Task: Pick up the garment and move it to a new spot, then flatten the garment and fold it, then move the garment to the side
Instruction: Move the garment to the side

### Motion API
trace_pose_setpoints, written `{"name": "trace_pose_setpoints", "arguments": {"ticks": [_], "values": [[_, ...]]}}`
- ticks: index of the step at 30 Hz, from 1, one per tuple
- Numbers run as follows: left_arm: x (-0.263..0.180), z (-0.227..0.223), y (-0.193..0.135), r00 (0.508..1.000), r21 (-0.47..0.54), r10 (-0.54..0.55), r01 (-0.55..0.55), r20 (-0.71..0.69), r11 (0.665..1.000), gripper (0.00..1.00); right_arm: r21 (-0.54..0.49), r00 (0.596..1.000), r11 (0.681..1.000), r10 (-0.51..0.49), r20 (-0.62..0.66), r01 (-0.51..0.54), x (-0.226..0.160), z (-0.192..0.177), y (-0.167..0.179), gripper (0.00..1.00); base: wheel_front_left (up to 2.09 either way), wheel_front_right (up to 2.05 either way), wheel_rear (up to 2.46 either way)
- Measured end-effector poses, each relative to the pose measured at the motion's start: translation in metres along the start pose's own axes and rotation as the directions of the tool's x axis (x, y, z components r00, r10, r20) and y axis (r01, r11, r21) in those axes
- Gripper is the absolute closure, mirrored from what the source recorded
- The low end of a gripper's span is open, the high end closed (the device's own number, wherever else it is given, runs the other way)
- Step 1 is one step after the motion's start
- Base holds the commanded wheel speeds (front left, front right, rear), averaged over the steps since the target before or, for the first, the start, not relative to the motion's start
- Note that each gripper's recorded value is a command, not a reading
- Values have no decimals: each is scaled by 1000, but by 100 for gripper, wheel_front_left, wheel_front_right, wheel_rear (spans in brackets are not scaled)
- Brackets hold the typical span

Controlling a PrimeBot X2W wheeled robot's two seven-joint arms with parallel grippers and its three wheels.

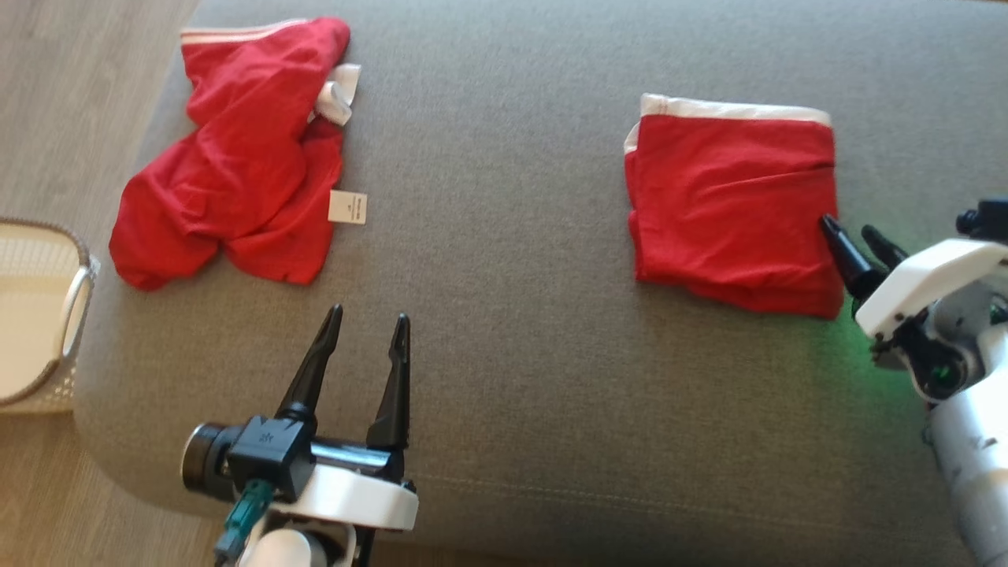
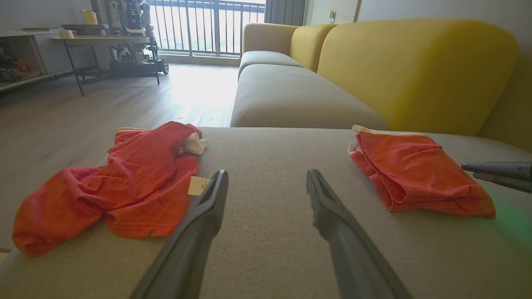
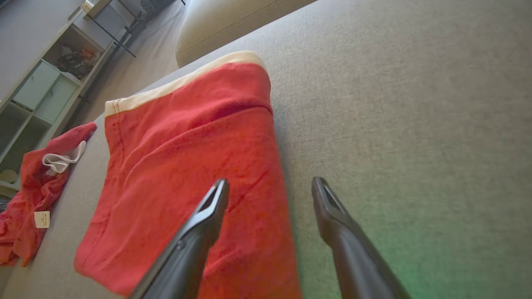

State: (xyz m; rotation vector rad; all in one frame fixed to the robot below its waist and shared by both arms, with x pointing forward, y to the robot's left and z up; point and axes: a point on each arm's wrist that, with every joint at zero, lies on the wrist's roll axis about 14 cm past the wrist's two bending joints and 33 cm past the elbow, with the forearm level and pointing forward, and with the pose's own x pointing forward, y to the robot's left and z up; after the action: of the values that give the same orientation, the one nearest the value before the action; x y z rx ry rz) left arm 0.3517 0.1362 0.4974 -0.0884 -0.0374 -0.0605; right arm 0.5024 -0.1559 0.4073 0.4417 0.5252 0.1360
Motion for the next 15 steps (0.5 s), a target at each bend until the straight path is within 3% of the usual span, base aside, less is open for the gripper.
{"name": "trace_pose_setpoints", "arguments": {"ticks": [11,13,14,15], "values": [[16,-13,6,999,-5,13,-13,-36,1000,0,6,997,1000,11,-79,-10,39,-7,-2,2,0,0,0],[19,-13,7,999,-3,13,-13,-35,1000,0,8,996,1000,27,-84,-26,43,-7,4,26,0,0,0],[20,-13,7,999,-2,11,-11,-34,1000,0,12,995,999,35,-88,-34,43,-7,7,56,0,0,0],[21,-13,6,999,-3,8,-8,-34,1000,0,14,994,999,42,-98,-41,42,-9,9,74,0,0,0]]}}
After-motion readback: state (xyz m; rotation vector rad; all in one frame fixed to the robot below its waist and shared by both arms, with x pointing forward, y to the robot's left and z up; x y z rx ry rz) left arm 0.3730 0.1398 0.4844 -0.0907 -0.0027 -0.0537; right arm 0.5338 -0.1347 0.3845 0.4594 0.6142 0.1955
